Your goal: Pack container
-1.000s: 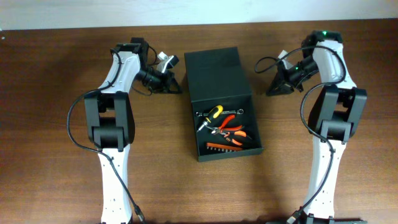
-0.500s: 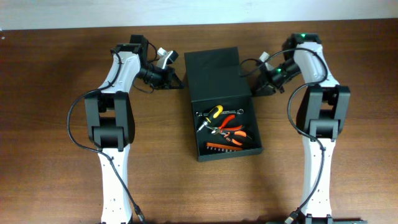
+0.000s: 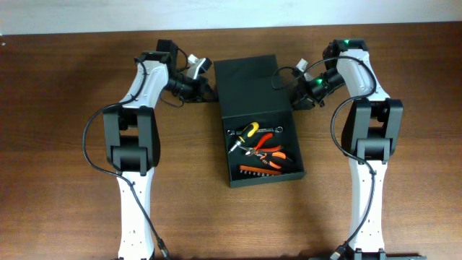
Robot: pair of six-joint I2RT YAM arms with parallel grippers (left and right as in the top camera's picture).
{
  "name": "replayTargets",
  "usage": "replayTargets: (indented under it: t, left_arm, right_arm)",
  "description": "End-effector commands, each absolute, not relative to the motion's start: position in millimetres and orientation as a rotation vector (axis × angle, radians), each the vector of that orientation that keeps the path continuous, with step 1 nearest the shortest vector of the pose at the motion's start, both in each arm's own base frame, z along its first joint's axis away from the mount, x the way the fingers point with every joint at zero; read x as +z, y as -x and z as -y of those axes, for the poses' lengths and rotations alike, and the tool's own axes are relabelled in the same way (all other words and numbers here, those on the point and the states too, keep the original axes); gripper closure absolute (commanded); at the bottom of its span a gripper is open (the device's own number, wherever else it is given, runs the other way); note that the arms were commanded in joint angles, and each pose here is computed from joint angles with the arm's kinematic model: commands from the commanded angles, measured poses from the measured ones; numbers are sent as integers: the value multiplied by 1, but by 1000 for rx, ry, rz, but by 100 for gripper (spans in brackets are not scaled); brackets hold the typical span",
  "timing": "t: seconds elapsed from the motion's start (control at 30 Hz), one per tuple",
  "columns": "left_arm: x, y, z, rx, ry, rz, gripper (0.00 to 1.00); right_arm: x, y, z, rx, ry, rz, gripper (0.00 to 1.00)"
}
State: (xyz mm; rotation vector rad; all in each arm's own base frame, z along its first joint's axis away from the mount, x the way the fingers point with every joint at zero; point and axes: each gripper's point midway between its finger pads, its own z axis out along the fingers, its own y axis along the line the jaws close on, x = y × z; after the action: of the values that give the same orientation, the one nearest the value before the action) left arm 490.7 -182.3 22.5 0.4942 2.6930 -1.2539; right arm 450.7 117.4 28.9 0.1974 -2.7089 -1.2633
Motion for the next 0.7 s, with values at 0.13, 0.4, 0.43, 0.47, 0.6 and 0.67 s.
replayTargets:
  t: [0.13,0.4,0.43,0.47,0.6,0.67]
  left_arm:
    - [22,-489,192,-1320,-456,-2695,98]
    - [31,-490,197,-1388,-460,-2648,98]
    - [36,-493,198,-1384,-468,-2633,98]
    - [39,-495,198,-1380,-471,-2624,98]
    - [55,-505,201,-1381,-486,-2578,98]
    - [62,-508,201,-1377,-485,-2569,98]
  right_arm:
    - [36,-453,-128,-1410,-269,2674,95]
    - [43,-449,-132,-1485,-350,2651,95]
    - [44,-448,-132,-1486,-353,2649,95]
    - [44,-448,-133,-1489,-360,2648,96]
    - [52,-443,-133,-1532,-442,2630,96]
    - [56,-442,-131,-1536,-440,2625,96]
